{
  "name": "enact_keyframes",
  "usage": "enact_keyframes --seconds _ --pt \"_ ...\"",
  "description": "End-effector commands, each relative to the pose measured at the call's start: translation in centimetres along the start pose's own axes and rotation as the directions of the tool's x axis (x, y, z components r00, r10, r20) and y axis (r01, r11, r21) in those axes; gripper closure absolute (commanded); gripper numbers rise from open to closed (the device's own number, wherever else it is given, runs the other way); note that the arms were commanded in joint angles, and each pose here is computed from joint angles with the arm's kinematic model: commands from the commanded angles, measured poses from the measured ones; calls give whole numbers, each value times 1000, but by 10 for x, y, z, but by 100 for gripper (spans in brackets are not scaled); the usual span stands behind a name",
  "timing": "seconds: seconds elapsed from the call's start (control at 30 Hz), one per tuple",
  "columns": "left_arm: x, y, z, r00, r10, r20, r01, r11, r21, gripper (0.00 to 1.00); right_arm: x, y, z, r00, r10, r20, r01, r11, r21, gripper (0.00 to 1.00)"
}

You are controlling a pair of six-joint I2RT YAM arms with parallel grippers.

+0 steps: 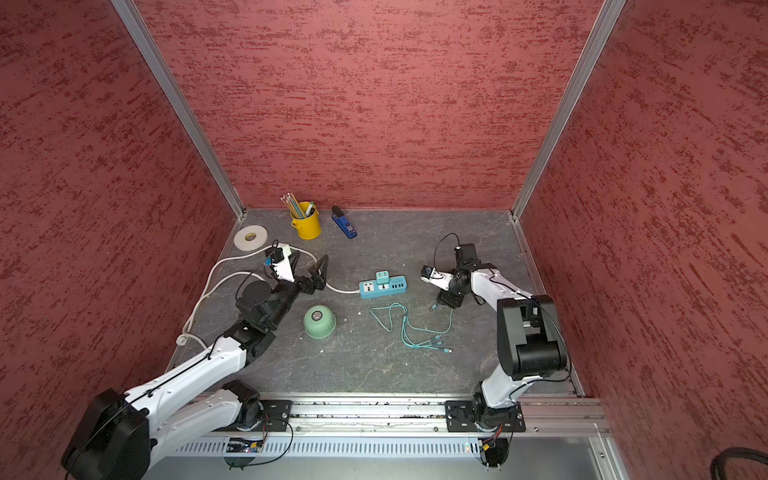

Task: Charge the cordless meat grinders
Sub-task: Pick up the charging cable from the center of the board.

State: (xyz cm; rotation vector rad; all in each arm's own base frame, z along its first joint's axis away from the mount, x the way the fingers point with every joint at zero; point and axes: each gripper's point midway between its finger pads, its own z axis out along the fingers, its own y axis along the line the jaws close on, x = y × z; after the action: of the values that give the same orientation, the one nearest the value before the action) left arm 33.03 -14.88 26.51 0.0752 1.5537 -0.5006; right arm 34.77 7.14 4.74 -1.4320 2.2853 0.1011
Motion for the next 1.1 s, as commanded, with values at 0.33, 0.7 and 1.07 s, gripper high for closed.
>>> enact_keyframes --seconds 0.33,0.7,1.07 --pt "-13 -4 4 999 -4 39 3 1000 19 0 29 14 8 991 113 -69 -115 993 -31 48" --pt "-17 -5 2 999 -4 47 3 1000 20 0 31 9 20 987 144 -76 -148 987 -60 57" --pt "-18 -4 1 999 9 45 -10 1000 16 0 31 23 24 981 180 -74 -189 970 -153 72"
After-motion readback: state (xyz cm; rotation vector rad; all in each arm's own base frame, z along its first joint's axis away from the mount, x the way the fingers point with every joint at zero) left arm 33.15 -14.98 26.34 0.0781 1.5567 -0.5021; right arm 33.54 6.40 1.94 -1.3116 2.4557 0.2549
